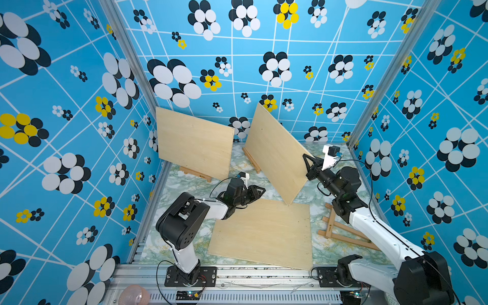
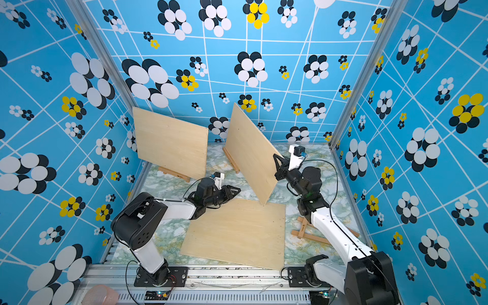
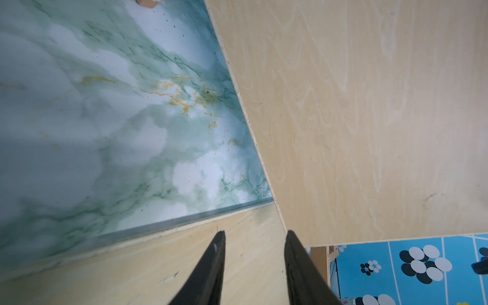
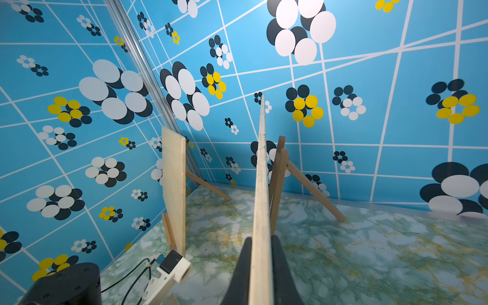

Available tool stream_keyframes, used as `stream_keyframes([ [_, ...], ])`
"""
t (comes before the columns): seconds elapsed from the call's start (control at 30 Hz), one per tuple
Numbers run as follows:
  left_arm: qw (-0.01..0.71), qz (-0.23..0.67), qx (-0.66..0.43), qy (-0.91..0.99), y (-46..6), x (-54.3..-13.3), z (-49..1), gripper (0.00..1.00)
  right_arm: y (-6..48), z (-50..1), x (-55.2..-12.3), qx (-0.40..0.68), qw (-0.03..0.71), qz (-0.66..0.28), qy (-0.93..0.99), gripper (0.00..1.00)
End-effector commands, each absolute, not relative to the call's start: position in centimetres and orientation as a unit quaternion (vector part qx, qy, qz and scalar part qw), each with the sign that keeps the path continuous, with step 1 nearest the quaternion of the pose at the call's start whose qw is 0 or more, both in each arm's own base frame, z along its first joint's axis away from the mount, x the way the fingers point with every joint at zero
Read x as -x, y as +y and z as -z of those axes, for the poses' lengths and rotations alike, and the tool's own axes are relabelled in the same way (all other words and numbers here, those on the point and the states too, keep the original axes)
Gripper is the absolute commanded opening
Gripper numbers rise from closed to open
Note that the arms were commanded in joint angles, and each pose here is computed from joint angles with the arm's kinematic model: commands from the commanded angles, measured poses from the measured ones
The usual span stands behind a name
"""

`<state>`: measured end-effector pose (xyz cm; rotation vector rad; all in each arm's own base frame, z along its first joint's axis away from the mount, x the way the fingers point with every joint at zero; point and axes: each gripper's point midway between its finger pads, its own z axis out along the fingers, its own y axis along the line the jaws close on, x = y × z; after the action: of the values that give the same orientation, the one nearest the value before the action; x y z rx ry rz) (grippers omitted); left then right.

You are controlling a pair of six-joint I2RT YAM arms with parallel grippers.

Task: Assemble the easel
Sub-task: Place the drawing board on the easel.

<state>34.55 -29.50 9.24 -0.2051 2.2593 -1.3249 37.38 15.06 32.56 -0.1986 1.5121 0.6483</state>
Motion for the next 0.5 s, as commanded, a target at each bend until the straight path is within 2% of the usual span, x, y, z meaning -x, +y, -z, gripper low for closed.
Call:
stream_keyframes([
  [0.0, 0.262, 0.463, 0.071, 0.844, -28.2, -34.0, -8.8, 0.40, 16.8, -37.3, -36.1, 0.124, 0.699, -0.341, 0.616, 0.00],
  [0.47, 0.279, 0.440, 0.066, 0.851, -25.7, -33.4, -10.1, 0.41, 17.8, -37.7, -38.3, 0.134, 0.705, -0.349, 0.603, 0.00],
])
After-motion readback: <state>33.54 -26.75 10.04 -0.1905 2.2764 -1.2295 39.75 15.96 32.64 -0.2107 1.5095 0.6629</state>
